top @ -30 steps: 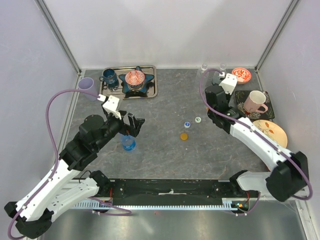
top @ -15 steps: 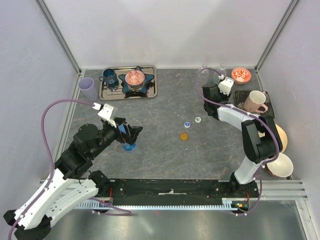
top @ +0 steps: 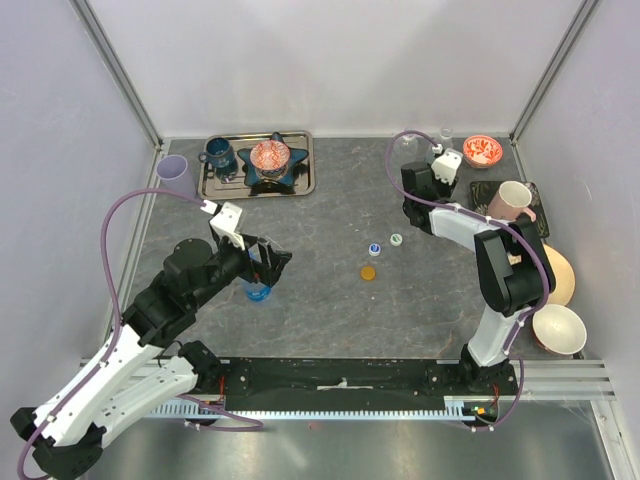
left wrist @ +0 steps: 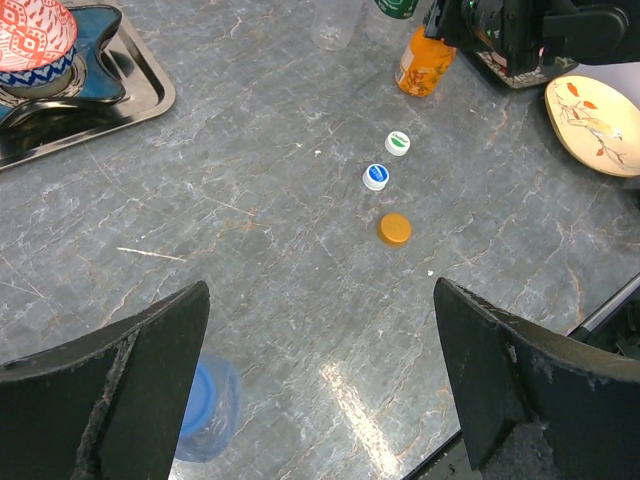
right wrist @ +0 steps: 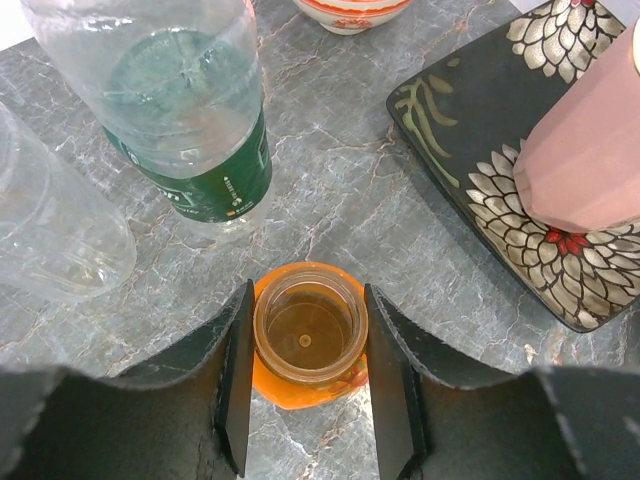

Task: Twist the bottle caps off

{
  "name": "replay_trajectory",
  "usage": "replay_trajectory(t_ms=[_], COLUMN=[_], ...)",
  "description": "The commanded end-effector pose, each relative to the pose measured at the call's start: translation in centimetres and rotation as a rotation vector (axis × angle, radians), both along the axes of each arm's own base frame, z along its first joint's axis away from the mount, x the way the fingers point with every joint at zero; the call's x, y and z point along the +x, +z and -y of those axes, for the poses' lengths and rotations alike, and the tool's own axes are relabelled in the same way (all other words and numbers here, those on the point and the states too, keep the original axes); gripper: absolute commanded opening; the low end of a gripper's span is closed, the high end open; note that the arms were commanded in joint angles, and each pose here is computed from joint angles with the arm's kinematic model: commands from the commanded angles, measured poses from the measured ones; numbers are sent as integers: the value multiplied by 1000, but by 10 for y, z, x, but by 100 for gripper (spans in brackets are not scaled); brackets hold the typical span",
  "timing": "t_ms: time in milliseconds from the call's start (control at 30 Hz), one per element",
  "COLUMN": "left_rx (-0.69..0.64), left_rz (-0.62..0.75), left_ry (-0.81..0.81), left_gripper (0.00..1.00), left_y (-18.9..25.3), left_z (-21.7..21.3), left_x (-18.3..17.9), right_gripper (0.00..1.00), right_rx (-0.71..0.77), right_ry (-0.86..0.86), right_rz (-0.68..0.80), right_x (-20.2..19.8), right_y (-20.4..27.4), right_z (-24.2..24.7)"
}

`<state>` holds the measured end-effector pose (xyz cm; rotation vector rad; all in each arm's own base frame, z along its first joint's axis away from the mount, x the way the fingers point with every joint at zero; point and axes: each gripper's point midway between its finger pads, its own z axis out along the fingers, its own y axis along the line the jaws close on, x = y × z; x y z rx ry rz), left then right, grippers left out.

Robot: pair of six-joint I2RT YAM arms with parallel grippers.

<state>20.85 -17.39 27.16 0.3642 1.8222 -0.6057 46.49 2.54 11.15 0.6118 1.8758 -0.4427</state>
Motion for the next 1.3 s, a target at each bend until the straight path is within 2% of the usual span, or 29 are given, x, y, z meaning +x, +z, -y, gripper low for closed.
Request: replay_trajectory(t_ms=[0,67,167,700,967,1033,1167,1233,1267], left_rx=[-34,-38,-45,-60,-57,-56,-51,-50,-43], left_rz=[30,32,34,31,36,38,71,88,101], left_ry=[-2,-2,-5,-9,-7,-4,43,93,158], left_gripper=[99,99,99,99,99,99,99,99,99], left_y=[13,14,16,18,20,21,28,32,34], left_z=[4,3,3,2,2,0,-10,-20,-31], left_x=[4,3,2,-2,-1,-2,1,3,8], right_gripper=[49,58,64,80,91,93,93,92,91], right_rx=[13,16,19,55,95,145,227,265,292], right_ry=[48,46,43,64,73,77,159,267,378], right_rz=[-83,-82,-95,-91,-41,-2,74,127,124], right_x=[-5,-8,-12,-12,-13,-21,-46,-60,-64], right_y=[-15,-12,-9,10,46,64,105,135,143], right_z=[-7,-6,-5,-10,-13,-15,-32,-56,-76])
